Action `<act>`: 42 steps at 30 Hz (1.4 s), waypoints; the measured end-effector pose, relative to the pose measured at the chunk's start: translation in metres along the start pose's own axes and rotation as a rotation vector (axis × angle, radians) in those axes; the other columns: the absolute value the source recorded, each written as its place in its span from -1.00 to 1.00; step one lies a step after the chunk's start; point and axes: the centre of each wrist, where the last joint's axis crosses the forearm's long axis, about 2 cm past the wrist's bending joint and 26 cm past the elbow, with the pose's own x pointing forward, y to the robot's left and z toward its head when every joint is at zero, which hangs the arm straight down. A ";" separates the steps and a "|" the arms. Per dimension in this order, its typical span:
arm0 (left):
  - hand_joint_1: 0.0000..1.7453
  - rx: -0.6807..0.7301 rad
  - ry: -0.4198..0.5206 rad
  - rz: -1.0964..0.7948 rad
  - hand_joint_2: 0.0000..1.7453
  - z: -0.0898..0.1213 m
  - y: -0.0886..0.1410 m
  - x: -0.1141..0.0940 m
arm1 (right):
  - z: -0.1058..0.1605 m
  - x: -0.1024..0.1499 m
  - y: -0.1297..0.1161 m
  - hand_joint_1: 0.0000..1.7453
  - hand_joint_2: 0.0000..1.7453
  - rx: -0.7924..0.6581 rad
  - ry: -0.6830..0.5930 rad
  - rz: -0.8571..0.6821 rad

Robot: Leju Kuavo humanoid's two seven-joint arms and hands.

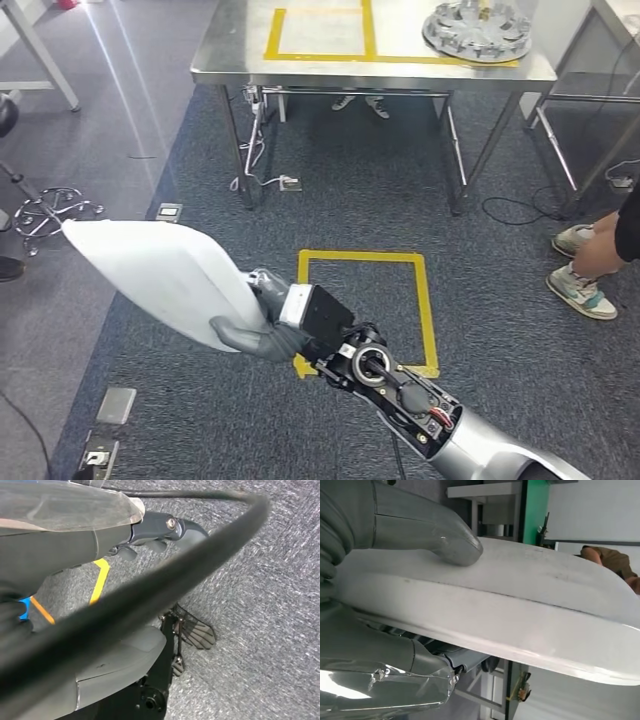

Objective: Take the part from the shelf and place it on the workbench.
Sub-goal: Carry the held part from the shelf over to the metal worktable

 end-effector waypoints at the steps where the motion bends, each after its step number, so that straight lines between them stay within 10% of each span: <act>1: -1.00 0.000 0.000 0.000 1.00 0.000 0.000 0.000 | 0.000 0.000 0.000 0.96 1.00 0.000 0.000 0.000; 42: -1.00 0.002 -0.001 -0.001 1.00 0.000 0.002 0.000 | -0.001 0.000 0.002 0.96 1.00 -0.031 -0.004 -0.031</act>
